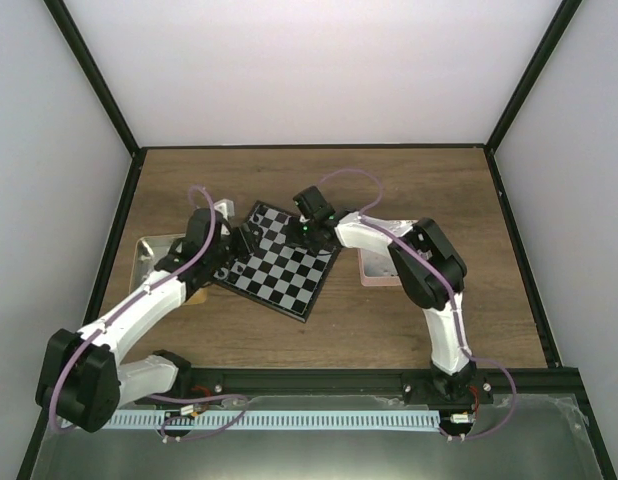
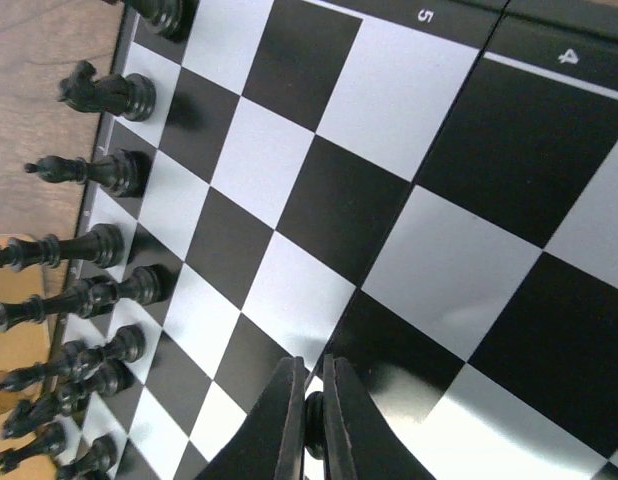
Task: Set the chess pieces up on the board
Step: Place the chess piece on the chessboard.
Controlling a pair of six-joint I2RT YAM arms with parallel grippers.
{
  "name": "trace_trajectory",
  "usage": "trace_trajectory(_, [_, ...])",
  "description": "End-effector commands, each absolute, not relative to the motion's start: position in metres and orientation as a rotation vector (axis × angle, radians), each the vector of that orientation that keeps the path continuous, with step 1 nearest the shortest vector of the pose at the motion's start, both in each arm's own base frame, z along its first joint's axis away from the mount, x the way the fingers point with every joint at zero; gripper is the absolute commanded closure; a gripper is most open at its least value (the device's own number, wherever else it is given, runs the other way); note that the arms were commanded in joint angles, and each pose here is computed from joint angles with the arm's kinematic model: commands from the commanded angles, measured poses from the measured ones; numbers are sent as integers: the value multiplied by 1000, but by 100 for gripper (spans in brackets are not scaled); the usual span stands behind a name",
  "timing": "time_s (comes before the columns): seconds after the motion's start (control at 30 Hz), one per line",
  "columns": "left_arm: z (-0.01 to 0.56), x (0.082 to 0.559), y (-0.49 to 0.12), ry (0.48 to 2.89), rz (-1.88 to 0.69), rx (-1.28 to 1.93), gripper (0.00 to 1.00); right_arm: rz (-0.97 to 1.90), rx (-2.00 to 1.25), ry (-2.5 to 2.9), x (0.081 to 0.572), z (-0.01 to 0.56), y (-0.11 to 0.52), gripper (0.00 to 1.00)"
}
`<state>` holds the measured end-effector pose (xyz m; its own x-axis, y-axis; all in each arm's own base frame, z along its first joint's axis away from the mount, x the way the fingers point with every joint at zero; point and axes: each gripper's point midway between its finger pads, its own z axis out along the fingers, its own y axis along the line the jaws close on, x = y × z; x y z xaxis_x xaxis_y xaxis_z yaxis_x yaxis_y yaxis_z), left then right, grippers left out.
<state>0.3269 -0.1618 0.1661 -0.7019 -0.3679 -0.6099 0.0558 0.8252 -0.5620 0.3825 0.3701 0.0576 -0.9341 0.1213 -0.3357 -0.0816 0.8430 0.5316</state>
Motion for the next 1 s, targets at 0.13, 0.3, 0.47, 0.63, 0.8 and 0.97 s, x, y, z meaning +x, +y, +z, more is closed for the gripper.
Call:
trace_trajectory(0.13, [159,319,-200,2246,-1042,-202,43,1172,25,2571,372,103,381,99])
trace_trajectory(0.3, [143,312,-206,2270,-1117,-221,44,1320,4,2551,359,119,381,99])
trace_trajectory(0.47, [137,312,-211,2266,-1167,-234,55,1461,-5,2542,341,130,384,99])
trace_trajectory(0.63, [139,312,-213,2243,-1200,-235,59,1517,-13,2541,334,136,385,99])
trace_trajectory(0.8, [128,312,-213,2264,-1197,-250,63,1561,-9,2538,329,139,386,99])
trace_trajectory(0.97, [125,312,-214,2270,-1200,-257,66,1574,-9,2537,328,141,386,99])
